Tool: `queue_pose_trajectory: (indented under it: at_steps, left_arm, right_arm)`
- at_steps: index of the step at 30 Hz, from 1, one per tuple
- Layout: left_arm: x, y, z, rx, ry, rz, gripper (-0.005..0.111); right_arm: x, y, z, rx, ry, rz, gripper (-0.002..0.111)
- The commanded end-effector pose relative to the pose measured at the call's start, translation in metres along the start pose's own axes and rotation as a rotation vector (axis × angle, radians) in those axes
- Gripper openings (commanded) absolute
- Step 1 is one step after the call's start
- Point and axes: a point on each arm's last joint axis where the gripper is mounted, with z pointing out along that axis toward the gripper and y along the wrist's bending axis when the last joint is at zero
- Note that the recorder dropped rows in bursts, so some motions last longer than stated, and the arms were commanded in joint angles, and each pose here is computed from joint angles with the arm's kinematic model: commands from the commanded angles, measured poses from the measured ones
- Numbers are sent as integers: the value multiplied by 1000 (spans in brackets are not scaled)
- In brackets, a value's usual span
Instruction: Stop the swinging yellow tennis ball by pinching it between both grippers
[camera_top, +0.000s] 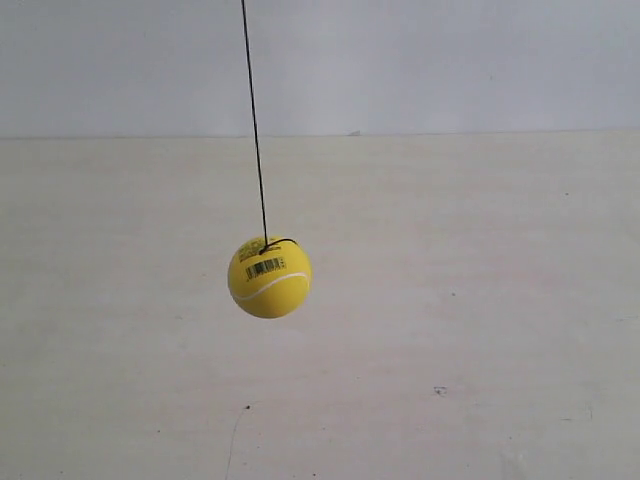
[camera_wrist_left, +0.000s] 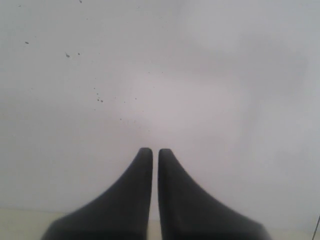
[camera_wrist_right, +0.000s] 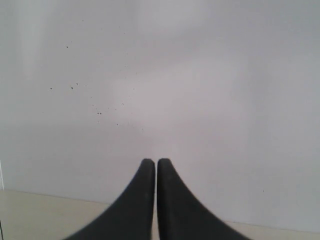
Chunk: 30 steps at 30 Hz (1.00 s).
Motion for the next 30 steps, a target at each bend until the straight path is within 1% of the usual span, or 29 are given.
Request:
queue_pose_trajectory:
  at_steps: [1, 5, 8, 14, 19, 23, 25, 26, 29, 30]
  left_arm:
    - [2, 3, 0, -48, 1, 6, 5]
    - [1, 7, -1, -128, -21, 17, 5]
    - [1, 10, -1, -188, -19, 71, 5]
    - [6, 17, -3, -302, 54, 253, 5]
    - [13, 19, -4, -310, 156, 413, 5]
    - [14, 19, -4, -310, 167, 410, 5]
    - [18, 20, -5, -312, 195, 403, 5]
    - [22, 22, -5, -314, 211, 400, 5]
    - [49, 31, -10, -341, 290, 391, 5]
    - [49, 32, -10, -346, 291, 398, 5]
  right_arm:
    - [0, 0, -1, 0, -3, 4, 0]
    - [0, 0, -1, 0, -3, 4, 0]
    - [0, 0, -1, 0, -3, 4, 0]
    - [0, 0, -1, 0, -3, 4, 0]
    - [0, 0, -1, 0, -3, 2, 0]
    - [0, 0, -1, 0, -3, 2, 0]
    - [0, 0, -1, 0, -3, 4, 0]
    - [0, 0, -1, 0, -3, 4, 0]
    - [0, 0, -1, 0, -3, 4, 0]
    - [0, 0, -1, 0, -3, 4, 0]
